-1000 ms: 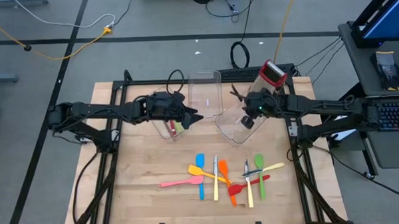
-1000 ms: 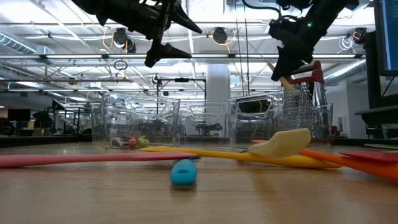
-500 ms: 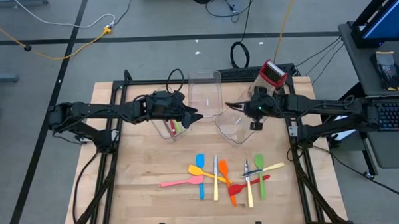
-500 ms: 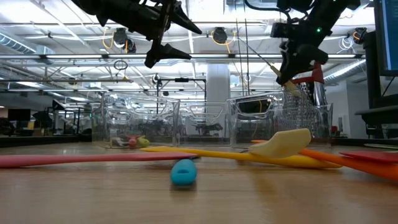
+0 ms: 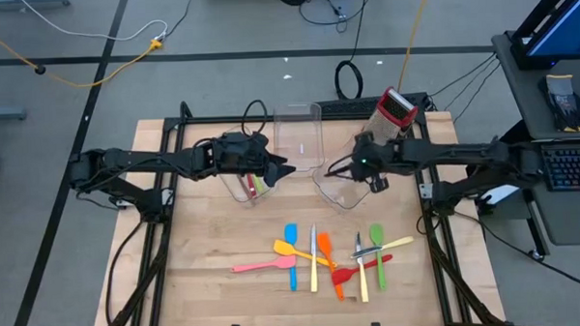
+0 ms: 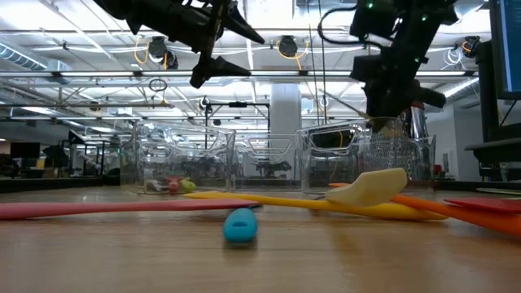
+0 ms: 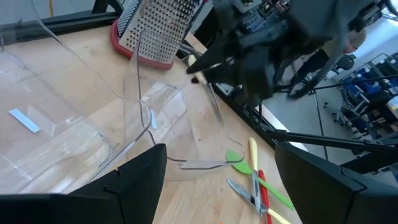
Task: Pick & Place Kitchen Items
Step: Put the yellow table knife into the right transparent bin
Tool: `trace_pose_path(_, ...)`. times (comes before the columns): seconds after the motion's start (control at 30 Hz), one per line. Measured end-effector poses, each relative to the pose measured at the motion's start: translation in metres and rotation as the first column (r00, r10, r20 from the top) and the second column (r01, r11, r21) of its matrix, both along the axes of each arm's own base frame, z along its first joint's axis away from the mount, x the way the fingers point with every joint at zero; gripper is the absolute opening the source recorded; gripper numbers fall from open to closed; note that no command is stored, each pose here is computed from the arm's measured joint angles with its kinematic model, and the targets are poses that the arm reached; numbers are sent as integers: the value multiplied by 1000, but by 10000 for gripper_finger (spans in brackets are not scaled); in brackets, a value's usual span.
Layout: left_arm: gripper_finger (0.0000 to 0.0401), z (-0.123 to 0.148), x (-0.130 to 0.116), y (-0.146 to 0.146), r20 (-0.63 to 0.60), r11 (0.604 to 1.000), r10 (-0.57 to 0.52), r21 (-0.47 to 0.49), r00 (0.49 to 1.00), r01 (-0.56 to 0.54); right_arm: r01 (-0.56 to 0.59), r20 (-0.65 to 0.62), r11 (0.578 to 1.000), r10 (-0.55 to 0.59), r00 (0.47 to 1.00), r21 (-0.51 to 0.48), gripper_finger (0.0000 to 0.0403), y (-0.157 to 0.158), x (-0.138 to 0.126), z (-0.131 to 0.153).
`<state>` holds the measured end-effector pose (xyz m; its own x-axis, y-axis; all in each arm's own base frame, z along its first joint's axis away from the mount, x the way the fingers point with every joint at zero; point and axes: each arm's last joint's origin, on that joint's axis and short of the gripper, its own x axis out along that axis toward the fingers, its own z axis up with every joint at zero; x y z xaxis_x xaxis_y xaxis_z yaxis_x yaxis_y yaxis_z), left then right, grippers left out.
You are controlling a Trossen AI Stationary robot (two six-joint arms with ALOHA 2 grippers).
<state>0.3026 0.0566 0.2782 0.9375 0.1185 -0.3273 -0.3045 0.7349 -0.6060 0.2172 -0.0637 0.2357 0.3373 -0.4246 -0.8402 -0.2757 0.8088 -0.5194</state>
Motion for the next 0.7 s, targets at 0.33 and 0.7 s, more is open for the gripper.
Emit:
trace_pose_path(0.33, 306, 1, 0, 0, 9, 1000, 0, 1, 1000, 0, -149, -183, 989, 145, 972, -10, 59, -4, 12, -23)
trace_pose_path(0.7, 306, 1, 0, 0, 8, 1000, 0, 1, 1000, 0, -202, -272, 979, 195, 942, 4, 60, -12, 16, -36)
